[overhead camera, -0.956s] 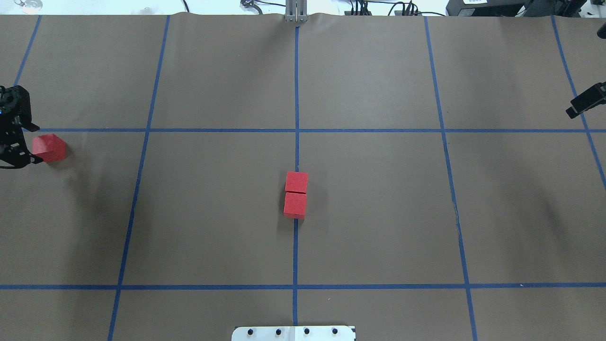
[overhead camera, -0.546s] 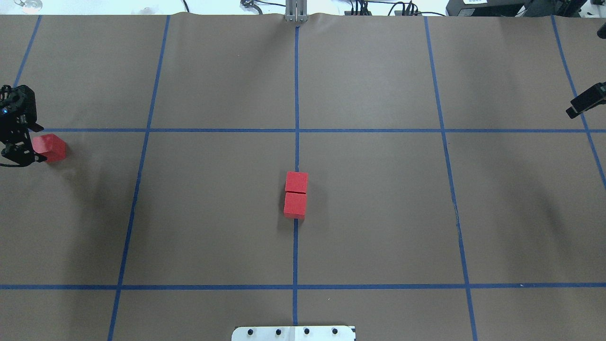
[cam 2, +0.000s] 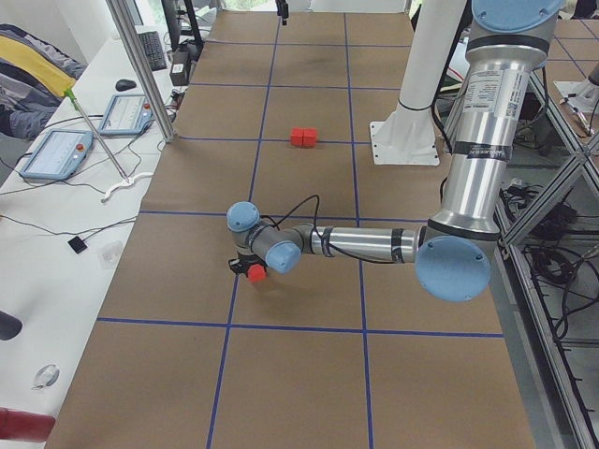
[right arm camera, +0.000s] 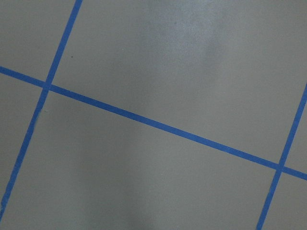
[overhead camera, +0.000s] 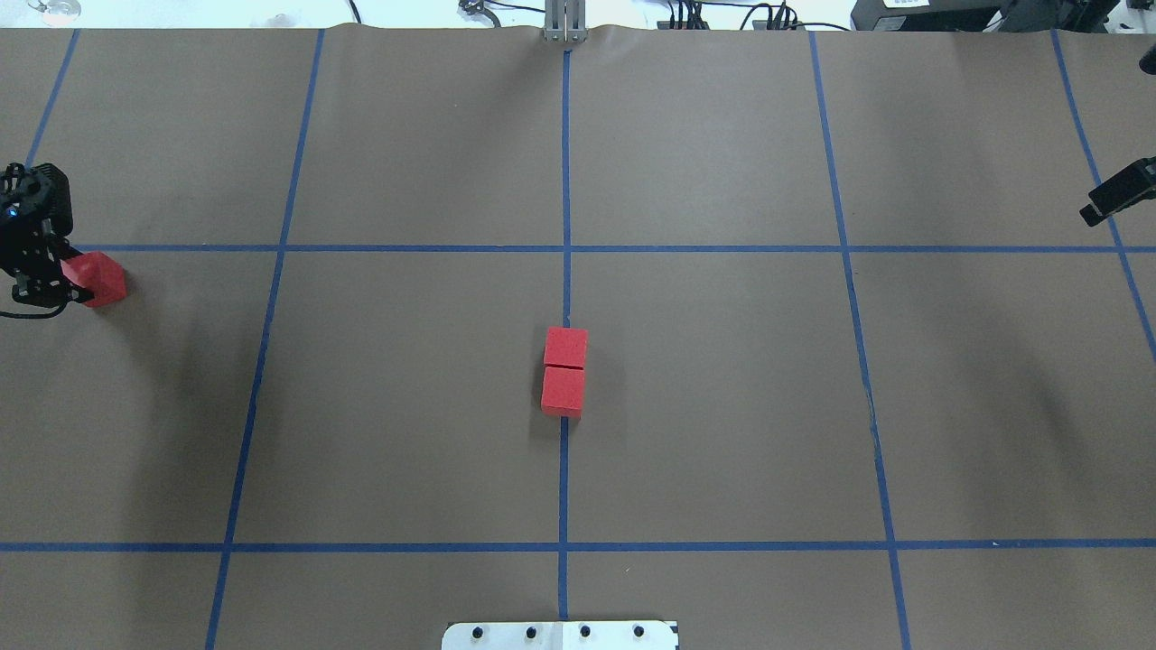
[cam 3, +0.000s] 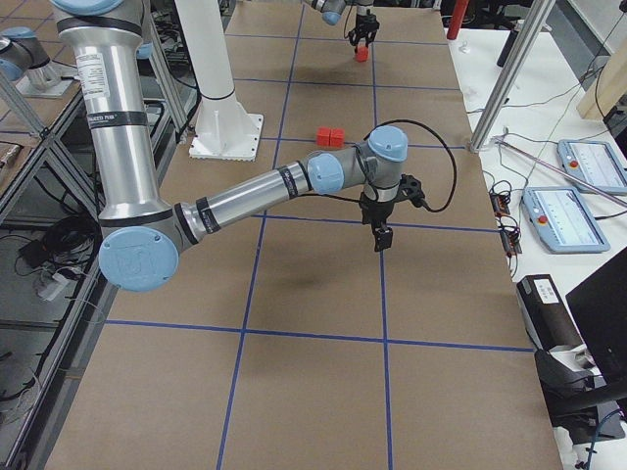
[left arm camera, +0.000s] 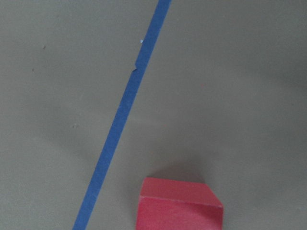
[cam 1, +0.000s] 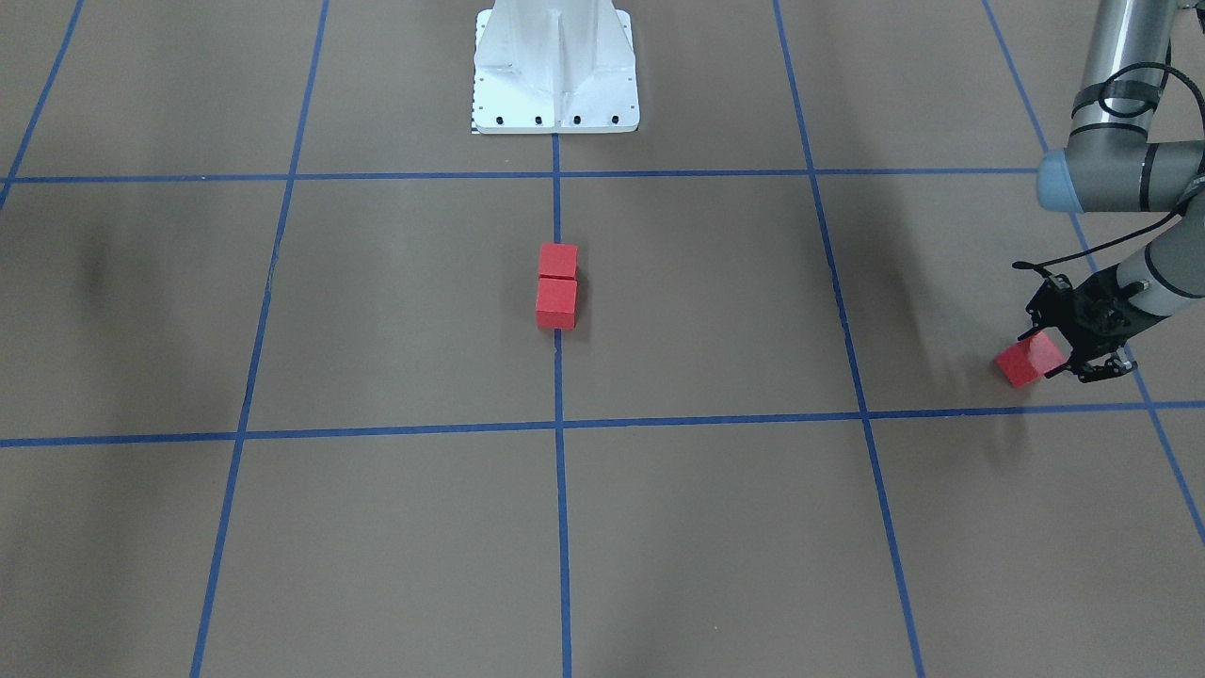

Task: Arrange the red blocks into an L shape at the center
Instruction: 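Grasp the far red cube with the left gripper, then carry the cube with the left gripper toward the two-cube column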

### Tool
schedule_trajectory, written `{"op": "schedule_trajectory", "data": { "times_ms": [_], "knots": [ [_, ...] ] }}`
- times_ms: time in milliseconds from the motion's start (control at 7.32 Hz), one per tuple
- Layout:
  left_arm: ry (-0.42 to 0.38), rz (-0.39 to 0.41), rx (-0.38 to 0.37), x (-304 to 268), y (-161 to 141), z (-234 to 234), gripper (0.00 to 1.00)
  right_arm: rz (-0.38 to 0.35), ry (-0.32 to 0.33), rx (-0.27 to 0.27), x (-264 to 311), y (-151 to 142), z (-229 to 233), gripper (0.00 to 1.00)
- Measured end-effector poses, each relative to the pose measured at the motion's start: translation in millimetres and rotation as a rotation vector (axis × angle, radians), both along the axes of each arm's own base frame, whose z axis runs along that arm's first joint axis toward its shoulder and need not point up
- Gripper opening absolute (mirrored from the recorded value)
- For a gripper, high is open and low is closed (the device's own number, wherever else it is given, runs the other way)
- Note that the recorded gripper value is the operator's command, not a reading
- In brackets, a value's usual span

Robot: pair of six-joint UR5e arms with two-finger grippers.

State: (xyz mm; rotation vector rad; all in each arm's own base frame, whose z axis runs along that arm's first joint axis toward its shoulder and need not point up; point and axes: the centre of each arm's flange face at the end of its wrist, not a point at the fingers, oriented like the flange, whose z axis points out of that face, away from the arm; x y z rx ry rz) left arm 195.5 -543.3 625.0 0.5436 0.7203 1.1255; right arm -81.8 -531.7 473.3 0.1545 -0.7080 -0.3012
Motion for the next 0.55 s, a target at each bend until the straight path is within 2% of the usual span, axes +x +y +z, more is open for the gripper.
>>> {"op": "schedule_trajectory", "data": {
  "times_ms": [137,273,410,546],
  "knots": [
    [0.027,0.012,0.006,1.6,0.8,-10.1,0.01,0.0,0.0,0.0,0.0,0.0,0.0,1.0],
    [0.064,0.024,0.028,3.2,1.8,-31.1,0.05,0.0,0.0,0.0,0.0,0.0,0.0,1.0],
    [0.094,0.017,0.066,2.7,2.3,-61.5,0.03,0.0,0.0,0.0,0.0,0.0,0.0,1.0],
    [0.114,-0.019,0.105,0.6,1.8,-97.6,0.2,0.0,0.0,0.0,0.0,0.1,0.2,1.0]
  ]
}}
